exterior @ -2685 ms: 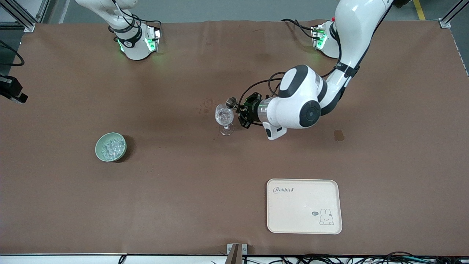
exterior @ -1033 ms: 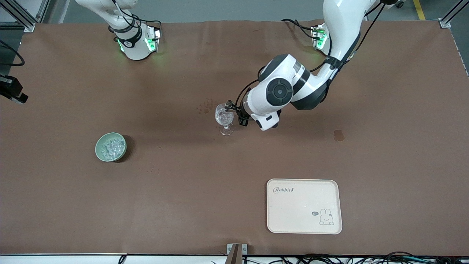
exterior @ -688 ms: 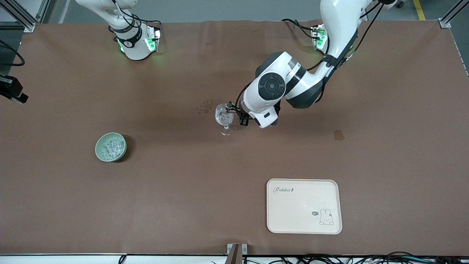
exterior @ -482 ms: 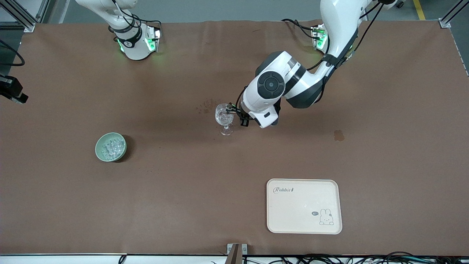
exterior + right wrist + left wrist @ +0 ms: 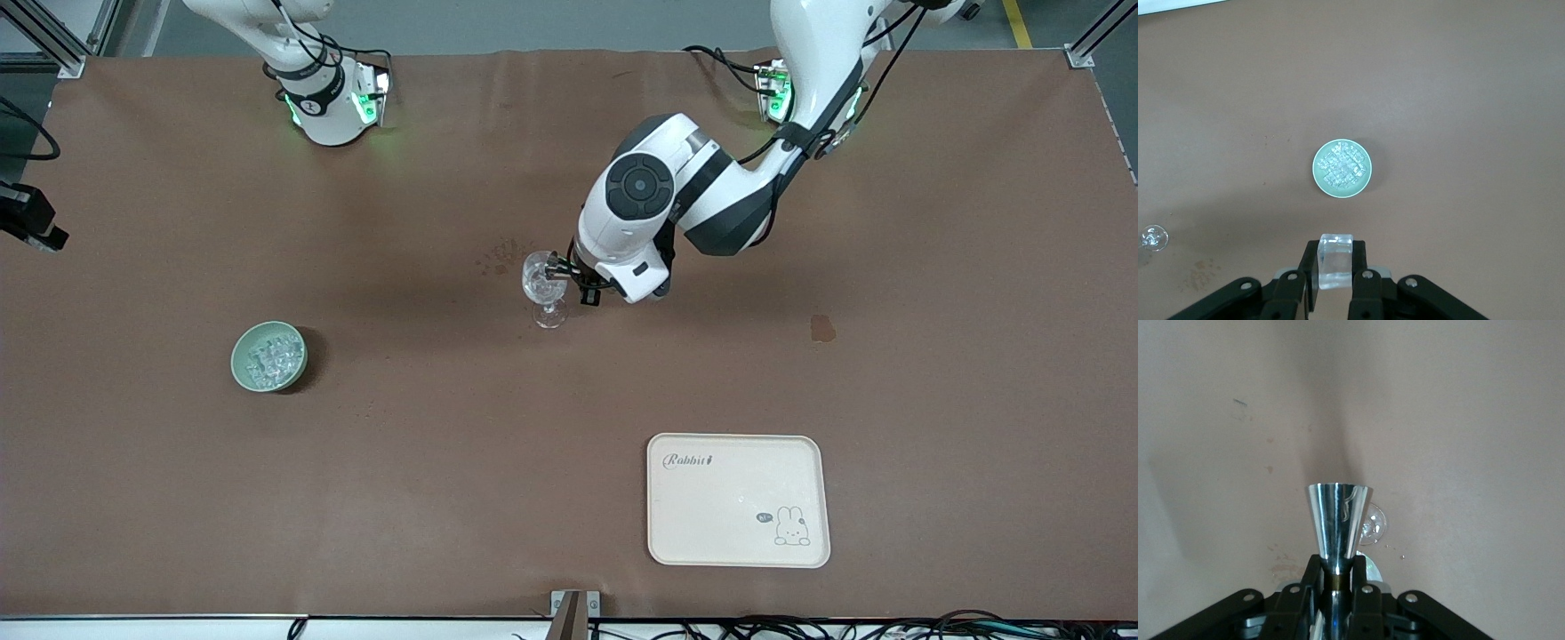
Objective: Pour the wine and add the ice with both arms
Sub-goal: 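Tilt the jigger over the glass rim with the left gripper to pour, then move the jigger to the tray while the right gripper brings ice over the glass, then drop the ice into the glass while the left gripper lowers the jigger, then open the left gripper to set the jigger on the tray and withdraw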
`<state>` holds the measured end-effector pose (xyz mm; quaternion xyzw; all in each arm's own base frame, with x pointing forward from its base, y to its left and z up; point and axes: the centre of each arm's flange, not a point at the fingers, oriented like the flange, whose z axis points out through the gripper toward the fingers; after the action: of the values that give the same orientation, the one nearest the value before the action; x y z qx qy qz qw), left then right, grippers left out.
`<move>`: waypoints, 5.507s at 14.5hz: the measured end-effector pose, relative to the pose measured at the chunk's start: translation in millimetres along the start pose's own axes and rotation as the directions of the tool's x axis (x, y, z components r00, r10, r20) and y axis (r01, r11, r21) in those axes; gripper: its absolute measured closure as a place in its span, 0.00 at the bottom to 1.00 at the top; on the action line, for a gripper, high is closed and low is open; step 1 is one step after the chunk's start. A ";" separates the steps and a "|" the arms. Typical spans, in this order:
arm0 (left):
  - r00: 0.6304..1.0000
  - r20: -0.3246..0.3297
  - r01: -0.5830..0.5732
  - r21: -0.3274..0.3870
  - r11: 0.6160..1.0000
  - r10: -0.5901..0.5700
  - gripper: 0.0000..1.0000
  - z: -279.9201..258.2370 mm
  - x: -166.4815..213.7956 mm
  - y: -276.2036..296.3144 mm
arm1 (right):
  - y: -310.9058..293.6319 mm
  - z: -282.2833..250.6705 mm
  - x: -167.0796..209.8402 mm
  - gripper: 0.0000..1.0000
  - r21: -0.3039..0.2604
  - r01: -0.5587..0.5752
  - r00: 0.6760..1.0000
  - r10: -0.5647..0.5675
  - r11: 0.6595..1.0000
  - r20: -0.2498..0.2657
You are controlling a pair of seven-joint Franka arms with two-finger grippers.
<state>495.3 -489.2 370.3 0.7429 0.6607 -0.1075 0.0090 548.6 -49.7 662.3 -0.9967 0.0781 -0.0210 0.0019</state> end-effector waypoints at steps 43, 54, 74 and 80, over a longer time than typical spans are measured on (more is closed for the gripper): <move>0.756 0.652 0.107 -0.035 0.994 -0.058 0.79 -51.6 314.6 168.9 | -273.5 23.7 -74.2 0.77 0.013 -0.175 0.984 0.175 0.984 0.032; 0.539 0.841 0.354 -0.185 0.917 -0.038 0.79 77.0 484.5 220.4 | -480.9 210.0 -121.7 0.77 0.011 -0.224 0.974 0.223 0.975 0.037; 0.670 0.728 0.223 -0.382 0.897 0.144 0.04 108.8 551.5 220.9 | -518.2 273.6 -172.6 0.77 -0.084 -0.167 0.981 0.174 0.982 0.083; 0.824 0.415 -0.245 -0.353 0.903 0.386 0.00 -4.4 580.3 194.1 | -517.8 273.7 -171.7 0.77 -0.083 -0.169 0.981 0.176 0.982 0.081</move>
<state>747.1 55.4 250.1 0.7841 0.5129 -0.1874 0.2950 471.3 488.7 385.3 -0.9855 0.1648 0.0263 -0.0306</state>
